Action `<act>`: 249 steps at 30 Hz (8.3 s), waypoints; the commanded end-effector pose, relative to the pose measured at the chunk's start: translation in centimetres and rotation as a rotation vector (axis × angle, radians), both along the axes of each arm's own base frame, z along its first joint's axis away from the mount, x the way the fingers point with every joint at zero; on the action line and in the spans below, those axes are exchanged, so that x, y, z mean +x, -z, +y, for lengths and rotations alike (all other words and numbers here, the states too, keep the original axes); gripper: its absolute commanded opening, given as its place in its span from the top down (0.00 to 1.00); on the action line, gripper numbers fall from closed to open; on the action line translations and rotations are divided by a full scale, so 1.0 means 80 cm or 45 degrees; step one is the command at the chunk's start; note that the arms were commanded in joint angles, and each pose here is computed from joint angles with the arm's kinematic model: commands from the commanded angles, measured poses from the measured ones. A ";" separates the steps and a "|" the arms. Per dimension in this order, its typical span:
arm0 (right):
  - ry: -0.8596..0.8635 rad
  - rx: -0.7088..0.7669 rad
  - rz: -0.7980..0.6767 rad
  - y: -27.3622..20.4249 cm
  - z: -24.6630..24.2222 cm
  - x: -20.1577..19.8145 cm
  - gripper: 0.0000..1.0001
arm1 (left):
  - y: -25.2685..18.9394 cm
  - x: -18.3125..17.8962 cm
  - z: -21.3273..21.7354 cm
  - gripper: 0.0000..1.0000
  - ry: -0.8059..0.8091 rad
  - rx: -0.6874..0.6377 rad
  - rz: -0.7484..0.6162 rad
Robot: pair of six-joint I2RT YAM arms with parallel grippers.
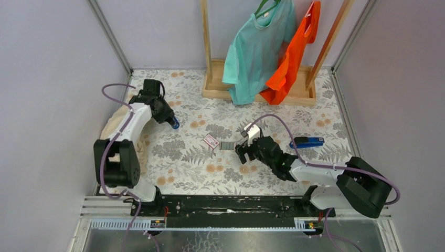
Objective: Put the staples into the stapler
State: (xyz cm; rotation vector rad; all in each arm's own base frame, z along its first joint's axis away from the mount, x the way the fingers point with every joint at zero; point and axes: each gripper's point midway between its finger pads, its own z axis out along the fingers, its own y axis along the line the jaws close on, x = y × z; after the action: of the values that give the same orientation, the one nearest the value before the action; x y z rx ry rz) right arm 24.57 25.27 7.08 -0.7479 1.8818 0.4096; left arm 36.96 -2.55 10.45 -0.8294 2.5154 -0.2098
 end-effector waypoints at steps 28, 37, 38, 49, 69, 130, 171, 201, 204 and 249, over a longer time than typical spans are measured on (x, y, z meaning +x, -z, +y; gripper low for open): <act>0.073 0.814 0.416 -0.151 0.111 0.009 0.28 | -0.144 -0.091 -0.238 1.00 0.589 -0.627 -0.832; 0.103 0.802 0.423 -0.137 0.116 0.017 0.39 | -0.154 -0.104 -0.263 1.00 0.629 -0.657 -0.858; 0.110 0.799 0.421 -0.135 0.115 0.019 0.41 | -0.154 -0.105 -0.265 1.00 0.632 -0.658 -0.858; 0.196 0.820 0.377 -0.116 0.104 0.030 0.52 | -0.154 -0.120 -0.289 1.00 0.668 -0.727 -0.861; 0.218 0.650 0.290 -0.088 0.051 0.041 1.00 | -0.168 -0.133 -0.276 1.00 0.666 -0.642 -0.843; -0.624 0.855 0.416 -0.266 0.033 -0.070 1.00 | 0.018 0.013 -0.087 0.30 -0.156 -0.508 -0.363; -0.150 1.087 0.280 -0.174 0.081 -0.002 1.00 | -0.106 -0.067 -0.233 0.16 0.129 -0.679 -0.348; -0.142 1.287 0.356 -0.171 0.086 -0.008 1.00 | -0.068 -0.063 -0.265 0.55 0.117 -0.726 -0.292; -0.141 1.289 0.358 -0.170 0.086 -0.008 1.00 | -0.065 -0.063 -0.267 0.58 0.121 -0.731 -0.278; 0.237 0.673 0.293 -0.074 0.008 -0.002 0.28 | 0.047 -0.022 -0.094 1.00 0.325 0.293 0.122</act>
State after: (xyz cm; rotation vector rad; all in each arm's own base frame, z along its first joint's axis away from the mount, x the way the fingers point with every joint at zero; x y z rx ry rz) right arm 23.35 28.46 13.51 -0.1425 1.8850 1.0937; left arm 34.69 -11.98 6.56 -0.5724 2.6296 -0.0926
